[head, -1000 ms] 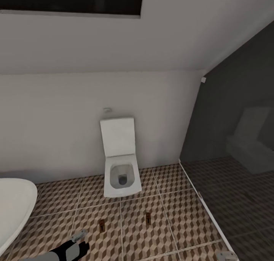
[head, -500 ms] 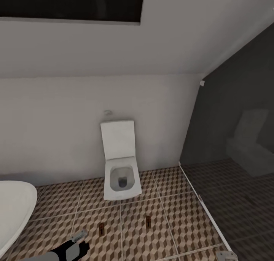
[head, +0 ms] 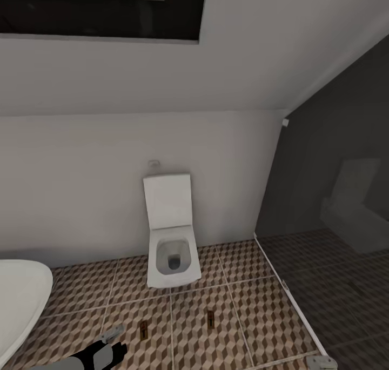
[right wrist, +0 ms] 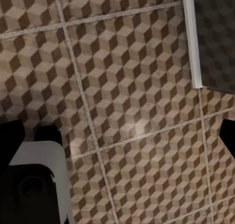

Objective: Take the four mousetraps from the cabinet in the bathroom and place them on the bathroom floor. Make sure all four end up on the same floor surface, and ensure that at least two of them are either under or directly next to the same bathroom sink.

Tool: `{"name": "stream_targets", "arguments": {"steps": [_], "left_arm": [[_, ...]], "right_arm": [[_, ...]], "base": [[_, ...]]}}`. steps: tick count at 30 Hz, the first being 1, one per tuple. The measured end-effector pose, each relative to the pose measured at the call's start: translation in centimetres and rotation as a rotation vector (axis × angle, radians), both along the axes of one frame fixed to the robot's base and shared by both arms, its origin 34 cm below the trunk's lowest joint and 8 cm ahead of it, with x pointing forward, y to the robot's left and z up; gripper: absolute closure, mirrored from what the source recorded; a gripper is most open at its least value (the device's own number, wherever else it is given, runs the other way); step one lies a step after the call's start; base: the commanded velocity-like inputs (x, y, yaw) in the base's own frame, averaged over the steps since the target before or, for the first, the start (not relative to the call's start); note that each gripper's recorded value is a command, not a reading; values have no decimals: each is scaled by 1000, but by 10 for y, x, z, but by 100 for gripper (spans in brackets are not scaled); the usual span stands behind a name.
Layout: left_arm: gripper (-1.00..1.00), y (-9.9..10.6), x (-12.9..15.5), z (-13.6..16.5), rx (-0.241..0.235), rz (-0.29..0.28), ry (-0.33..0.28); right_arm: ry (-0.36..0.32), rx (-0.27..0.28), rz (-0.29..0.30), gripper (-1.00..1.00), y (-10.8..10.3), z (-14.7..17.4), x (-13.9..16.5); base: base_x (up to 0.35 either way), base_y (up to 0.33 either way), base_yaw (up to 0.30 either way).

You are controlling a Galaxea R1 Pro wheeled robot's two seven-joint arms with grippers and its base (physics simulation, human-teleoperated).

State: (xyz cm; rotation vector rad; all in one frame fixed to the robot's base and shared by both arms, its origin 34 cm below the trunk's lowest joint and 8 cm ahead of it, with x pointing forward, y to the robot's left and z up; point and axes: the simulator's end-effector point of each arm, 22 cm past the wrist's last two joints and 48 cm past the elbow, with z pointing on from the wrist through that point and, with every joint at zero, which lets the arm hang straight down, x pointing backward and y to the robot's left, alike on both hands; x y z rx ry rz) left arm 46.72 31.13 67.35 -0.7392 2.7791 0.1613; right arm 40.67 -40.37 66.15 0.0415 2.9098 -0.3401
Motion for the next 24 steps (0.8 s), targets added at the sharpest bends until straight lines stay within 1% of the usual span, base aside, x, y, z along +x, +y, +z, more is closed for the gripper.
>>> {"name": "stream_targets", "arguments": {"steps": [14, 24], "left_arm": [[-100, 0, 2, 2, 0, -1, -6], [-100, 0, 2, 2, 0, -2, -3]], "right_arm": [[-6, 1, 0, -100, 1, 2, 2], [3, 4, 1, -100, 4, -1, -5]], "base": [[0, 0, 0], [0, 0, 0]]}}
